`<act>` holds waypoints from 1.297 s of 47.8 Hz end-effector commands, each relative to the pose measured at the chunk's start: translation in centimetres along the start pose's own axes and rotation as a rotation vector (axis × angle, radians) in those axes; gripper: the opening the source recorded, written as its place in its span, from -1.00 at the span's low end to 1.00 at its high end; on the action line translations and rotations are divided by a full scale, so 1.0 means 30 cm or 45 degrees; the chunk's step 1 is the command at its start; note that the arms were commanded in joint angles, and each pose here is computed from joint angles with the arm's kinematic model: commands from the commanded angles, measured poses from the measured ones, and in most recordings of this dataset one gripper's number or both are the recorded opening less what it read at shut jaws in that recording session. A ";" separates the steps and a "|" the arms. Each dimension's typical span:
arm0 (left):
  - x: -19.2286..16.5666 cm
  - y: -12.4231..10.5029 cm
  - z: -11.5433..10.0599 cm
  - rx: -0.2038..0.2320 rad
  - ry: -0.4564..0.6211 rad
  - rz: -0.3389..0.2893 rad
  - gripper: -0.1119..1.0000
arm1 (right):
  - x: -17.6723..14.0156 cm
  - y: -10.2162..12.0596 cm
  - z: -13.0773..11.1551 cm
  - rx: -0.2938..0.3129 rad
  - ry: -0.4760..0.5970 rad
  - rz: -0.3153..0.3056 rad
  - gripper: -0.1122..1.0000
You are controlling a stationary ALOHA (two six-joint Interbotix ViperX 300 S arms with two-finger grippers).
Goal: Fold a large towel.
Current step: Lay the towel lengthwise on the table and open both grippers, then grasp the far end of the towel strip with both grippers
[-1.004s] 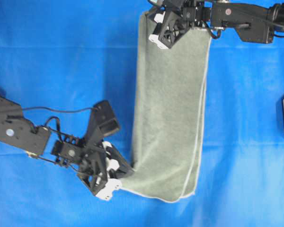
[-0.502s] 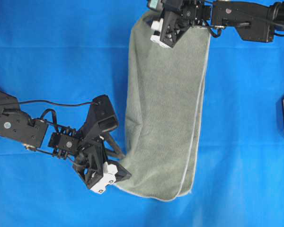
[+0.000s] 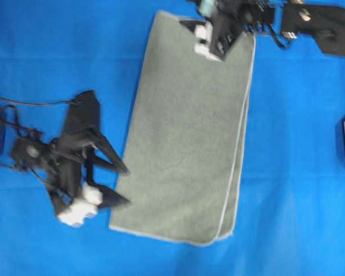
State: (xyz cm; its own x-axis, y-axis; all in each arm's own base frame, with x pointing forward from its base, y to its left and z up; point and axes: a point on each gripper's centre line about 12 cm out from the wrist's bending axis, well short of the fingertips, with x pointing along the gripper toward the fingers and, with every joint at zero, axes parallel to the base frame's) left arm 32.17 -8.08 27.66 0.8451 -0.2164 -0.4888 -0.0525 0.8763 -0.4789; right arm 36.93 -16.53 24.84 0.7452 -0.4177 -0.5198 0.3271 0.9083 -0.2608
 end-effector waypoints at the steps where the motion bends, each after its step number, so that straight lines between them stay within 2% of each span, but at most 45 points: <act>1: -0.059 0.026 0.054 0.039 -0.092 0.008 0.58 | -0.119 0.003 0.043 0.015 -0.101 0.003 0.24; 8: -0.119 0.128 0.119 0.161 -0.234 0.099 0.58 | -0.285 0.034 0.009 0.088 -0.206 0.050 0.24; 13: -0.158 0.192 0.182 0.278 -0.370 0.171 0.57 | -0.384 0.051 -0.025 0.163 -0.279 0.084 0.24; 19: -0.185 0.243 0.229 0.414 -0.465 0.249 0.57 | -0.487 0.075 -0.088 0.255 -0.329 0.125 0.24; 25: -0.193 0.286 0.254 0.465 -0.498 0.311 0.57 | -0.535 0.084 -0.152 0.335 -0.338 0.140 0.24; 29: -0.189 0.313 0.266 0.476 -0.503 0.347 0.57 | -0.541 0.083 -0.170 0.360 -0.320 0.133 0.24; 35: -0.166 0.361 0.279 0.461 -0.485 0.395 0.57 | -0.533 0.072 -0.178 0.359 -0.277 0.103 0.24; 41: -0.130 0.444 0.290 0.432 -0.492 0.463 0.57 | -0.495 0.023 -0.203 0.379 -0.213 0.018 0.24; 51: -0.057 0.669 0.294 0.391 -0.463 0.637 0.58 | -0.383 -0.093 -0.306 0.460 -0.017 -0.152 0.24; 57: -0.001 0.811 0.293 0.361 -0.429 0.724 0.58 | -0.287 -0.146 -0.391 0.499 0.132 -0.206 0.24; 62: 0.065 0.930 0.277 0.317 -0.381 0.777 0.58 | -0.206 -0.167 -0.446 0.529 0.201 -0.199 0.24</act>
State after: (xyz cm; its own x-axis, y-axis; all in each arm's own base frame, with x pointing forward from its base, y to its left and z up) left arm 35.76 17.81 19.97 0.8227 0.4152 -0.3884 -0.4466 0.8947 0.0104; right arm 22.13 -17.55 19.06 0.5811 -0.5216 -0.6247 0.6524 0.7575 -0.0256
